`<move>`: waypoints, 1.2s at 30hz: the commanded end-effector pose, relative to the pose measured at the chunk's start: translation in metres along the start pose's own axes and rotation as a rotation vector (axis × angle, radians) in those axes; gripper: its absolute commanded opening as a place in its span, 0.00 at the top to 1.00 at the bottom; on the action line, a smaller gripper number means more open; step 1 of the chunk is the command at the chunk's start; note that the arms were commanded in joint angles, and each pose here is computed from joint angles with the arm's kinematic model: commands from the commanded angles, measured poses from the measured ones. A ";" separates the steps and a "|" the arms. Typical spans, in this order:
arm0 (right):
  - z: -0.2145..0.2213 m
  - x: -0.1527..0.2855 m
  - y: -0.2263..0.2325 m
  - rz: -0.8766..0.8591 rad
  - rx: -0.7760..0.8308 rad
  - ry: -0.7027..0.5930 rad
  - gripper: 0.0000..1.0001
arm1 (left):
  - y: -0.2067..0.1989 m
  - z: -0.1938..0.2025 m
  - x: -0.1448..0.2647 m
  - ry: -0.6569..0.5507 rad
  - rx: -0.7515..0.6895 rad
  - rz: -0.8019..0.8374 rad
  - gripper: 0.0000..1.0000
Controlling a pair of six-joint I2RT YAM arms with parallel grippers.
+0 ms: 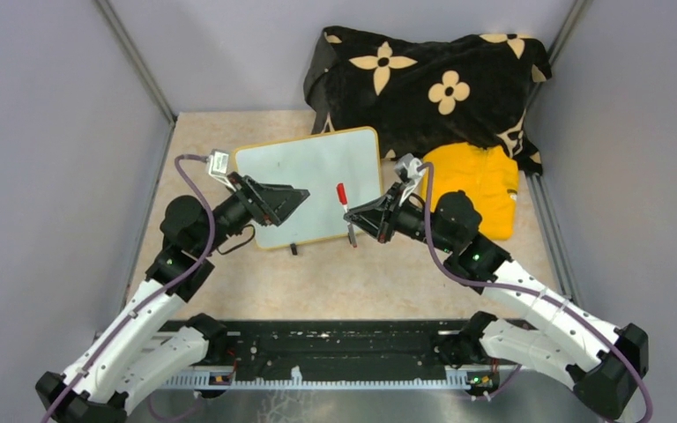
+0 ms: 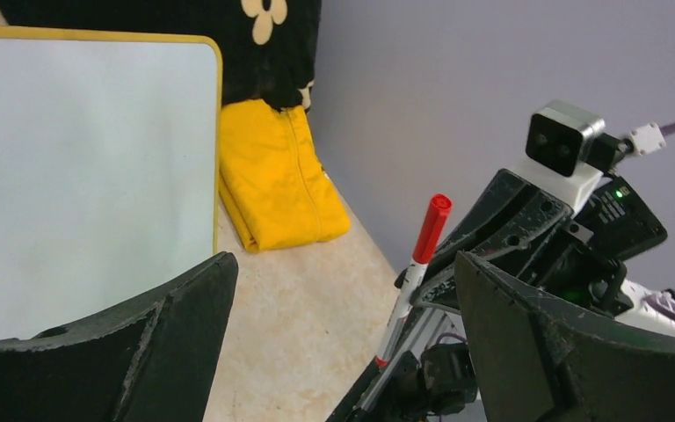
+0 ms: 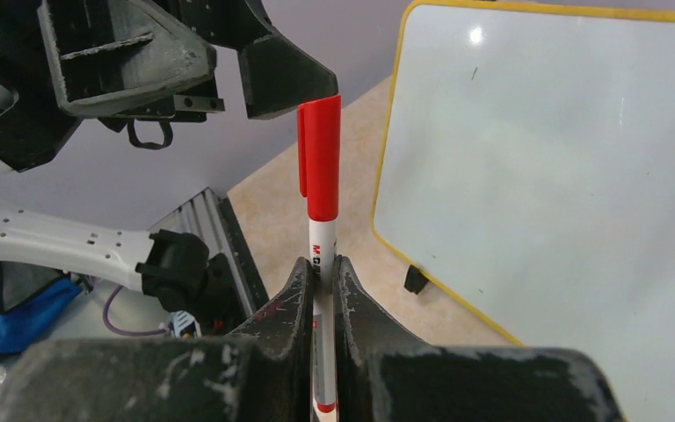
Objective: Write a sentence on the whiteboard
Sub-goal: Open the whiteboard marker at the center of the board.
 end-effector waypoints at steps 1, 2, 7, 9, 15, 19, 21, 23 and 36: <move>-0.020 -0.004 0.016 -0.087 0.061 -0.094 1.00 | 0.000 -0.011 0.000 -0.011 0.019 -0.094 0.01; -0.019 -0.005 0.015 -0.088 0.059 -0.090 1.00 | 0.000 -0.011 -0.001 0.002 -0.010 -0.080 0.01; -0.016 -0.007 0.012 -0.085 0.058 -0.068 1.00 | -0.007 0.001 0.001 0.032 -0.120 0.140 0.01; -0.015 -0.007 0.012 -0.084 0.060 -0.066 1.00 | -0.009 0.003 0.002 0.025 -0.145 0.200 0.01; -0.015 -0.007 0.013 -0.075 0.073 -0.054 1.00 | -0.013 0.004 -0.006 0.068 -0.187 0.324 0.01; -0.012 -0.008 0.014 -0.085 0.074 -0.038 1.00 | -0.013 0.008 -0.013 0.104 -0.180 0.399 0.01; -0.010 -0.008 0.015 -0.093 0.077 -0.033 1.00 | -0.011 0.011 -0.016 0.118 -0.169 0.417 0.01; -0.009 -0.009 0.017 -0.104 0.081 -0.025 1.00 | -0.011 0.013 -0.020 0.124 -0.162 0.434 0.01; -0.006 -0.018 0.023 -0.126 0.095 -0.002 1.00 | -0.014 0.008 -0.031 0.114 -0.156 0.530 0.16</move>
Point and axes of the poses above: each gripper's point midway between its finger pads, its own x axis back along the fingers, its own y axis along the line the jaws close on, z = x × y, the point moved 10 cm from there along x, back along the fingers, and after that the axes turned 14 degrees about -x, right-handed, at the moved point
